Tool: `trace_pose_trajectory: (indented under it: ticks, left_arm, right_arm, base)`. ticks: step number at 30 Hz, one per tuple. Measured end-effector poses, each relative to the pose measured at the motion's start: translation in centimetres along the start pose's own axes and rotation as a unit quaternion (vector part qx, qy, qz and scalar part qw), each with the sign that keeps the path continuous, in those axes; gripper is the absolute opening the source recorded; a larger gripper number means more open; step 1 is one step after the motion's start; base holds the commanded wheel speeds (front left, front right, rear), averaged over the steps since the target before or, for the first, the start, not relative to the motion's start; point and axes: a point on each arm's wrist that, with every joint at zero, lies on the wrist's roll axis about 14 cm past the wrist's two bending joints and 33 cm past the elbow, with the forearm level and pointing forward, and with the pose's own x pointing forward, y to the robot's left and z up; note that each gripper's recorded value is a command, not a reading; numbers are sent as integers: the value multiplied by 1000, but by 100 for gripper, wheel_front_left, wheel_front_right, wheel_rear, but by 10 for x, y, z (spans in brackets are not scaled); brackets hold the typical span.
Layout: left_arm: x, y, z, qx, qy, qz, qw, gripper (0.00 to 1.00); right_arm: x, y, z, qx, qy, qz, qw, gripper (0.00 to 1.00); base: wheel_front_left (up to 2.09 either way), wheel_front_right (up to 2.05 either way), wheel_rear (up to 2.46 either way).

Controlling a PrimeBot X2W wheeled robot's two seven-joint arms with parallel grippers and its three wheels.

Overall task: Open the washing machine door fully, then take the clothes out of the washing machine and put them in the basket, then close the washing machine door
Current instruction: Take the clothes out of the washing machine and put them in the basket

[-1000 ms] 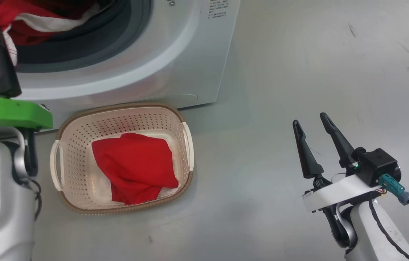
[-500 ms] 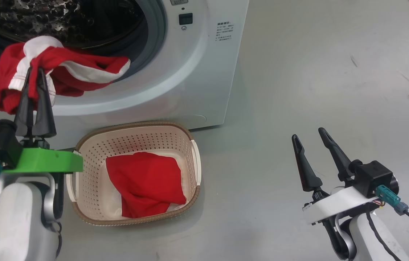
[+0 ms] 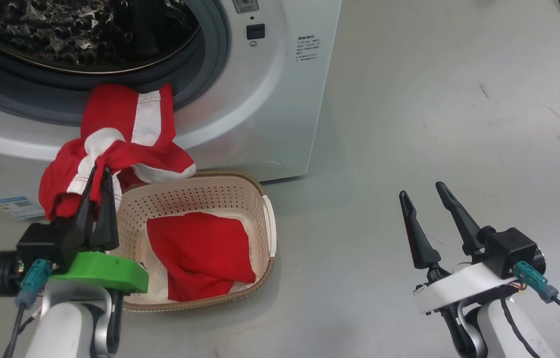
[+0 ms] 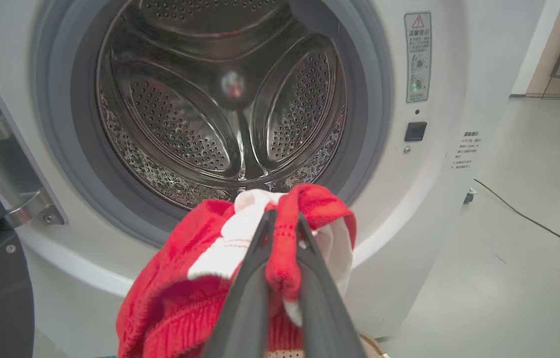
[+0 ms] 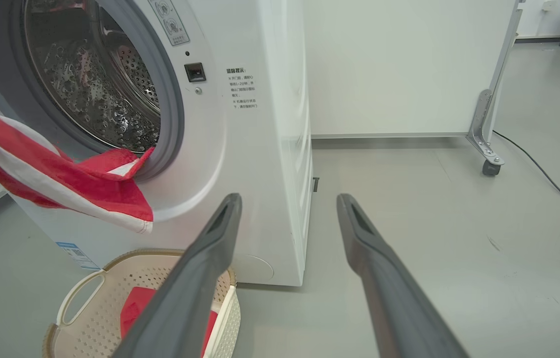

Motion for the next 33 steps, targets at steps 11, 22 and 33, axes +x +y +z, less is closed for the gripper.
trace_pose_trajectory:
  ticks: [11,22,33]
  left_arm:
    - [-9,2,-74,-26,122,12,992,0]
    - [-17,12,-148,-42,237,33,970,0]
    - [13,14,-200,-30,302,20,953,0]
  right_arm:
    - [3,-6,-10,4,14,-9,1000,100]
    - [7,-13,-21,12,27,-23,999,100]
    - [15,-30,-41,20,52,-45,997,100]
  base:
    - [0,0,0]
    - [0,0,0]
    - [0,0,0]
